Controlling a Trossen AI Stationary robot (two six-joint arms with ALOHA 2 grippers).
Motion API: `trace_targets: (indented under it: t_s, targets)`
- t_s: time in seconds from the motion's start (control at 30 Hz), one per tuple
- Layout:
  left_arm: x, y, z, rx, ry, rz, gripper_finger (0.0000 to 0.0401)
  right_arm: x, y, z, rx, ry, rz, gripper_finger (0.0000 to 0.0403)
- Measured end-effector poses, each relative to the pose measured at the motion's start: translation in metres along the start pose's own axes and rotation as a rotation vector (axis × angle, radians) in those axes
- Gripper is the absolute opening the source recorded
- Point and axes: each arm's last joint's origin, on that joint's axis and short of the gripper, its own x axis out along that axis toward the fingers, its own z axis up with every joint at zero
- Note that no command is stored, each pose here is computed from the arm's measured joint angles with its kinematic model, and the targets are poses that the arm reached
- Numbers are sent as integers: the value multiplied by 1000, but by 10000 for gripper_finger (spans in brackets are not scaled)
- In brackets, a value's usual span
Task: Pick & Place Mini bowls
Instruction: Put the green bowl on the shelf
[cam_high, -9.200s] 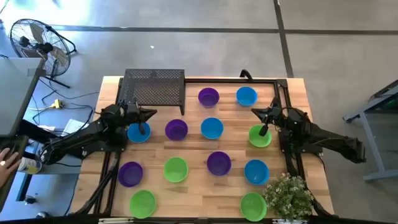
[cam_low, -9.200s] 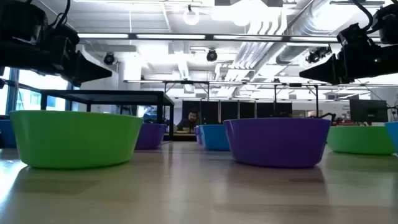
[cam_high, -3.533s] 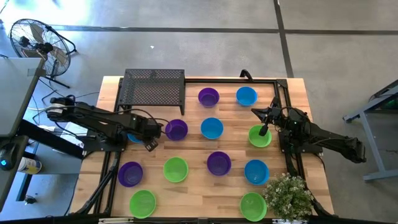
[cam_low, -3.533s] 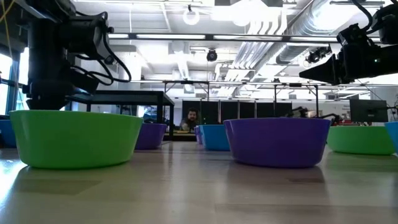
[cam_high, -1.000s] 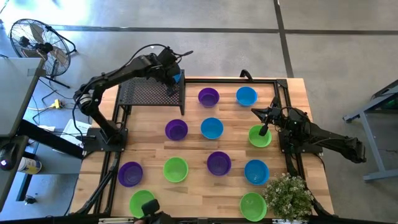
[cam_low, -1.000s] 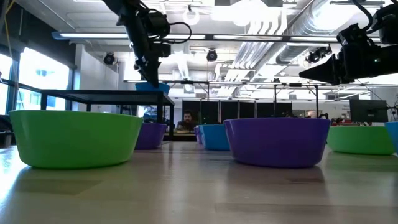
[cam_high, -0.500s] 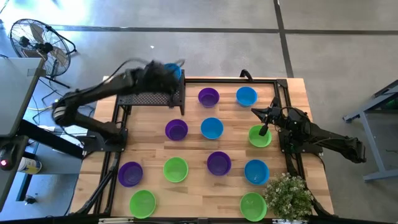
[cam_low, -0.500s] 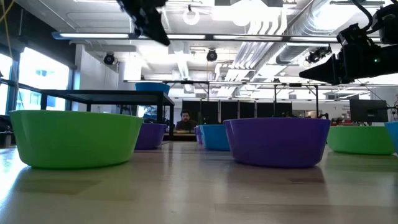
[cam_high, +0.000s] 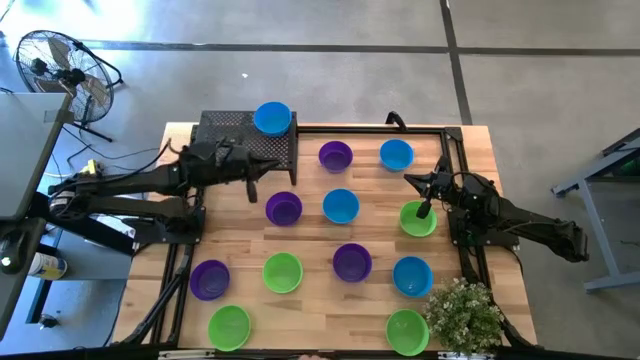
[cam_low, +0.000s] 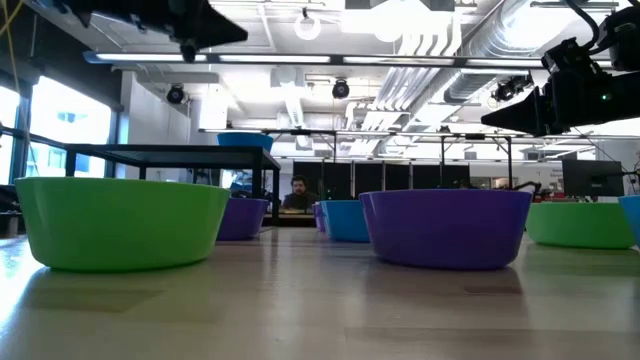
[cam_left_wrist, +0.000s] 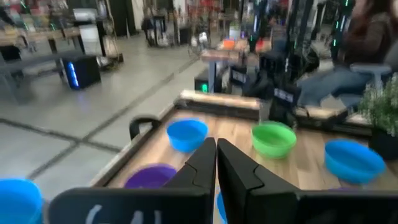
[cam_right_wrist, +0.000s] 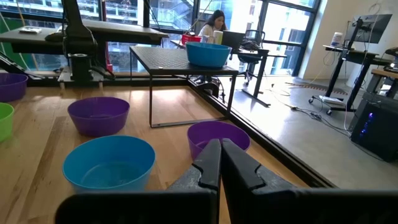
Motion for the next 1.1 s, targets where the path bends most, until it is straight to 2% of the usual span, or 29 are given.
trace_targets:
  t_s: [0.37,0.7,1.0,1.1]
  targets:
    - [-6,0,1,56,-7,2,12,0,0,0,0,0,0,0]
    - [-6,0,-1,45,5,-10,12,0,0,0,0,0,0,0]
    - [0,0,-22,13,210,13,12,0,0,0,0,0,0,0]
    - [4,-1,-26,-16,266,-19,12,0,0,0,0,0,0,0]
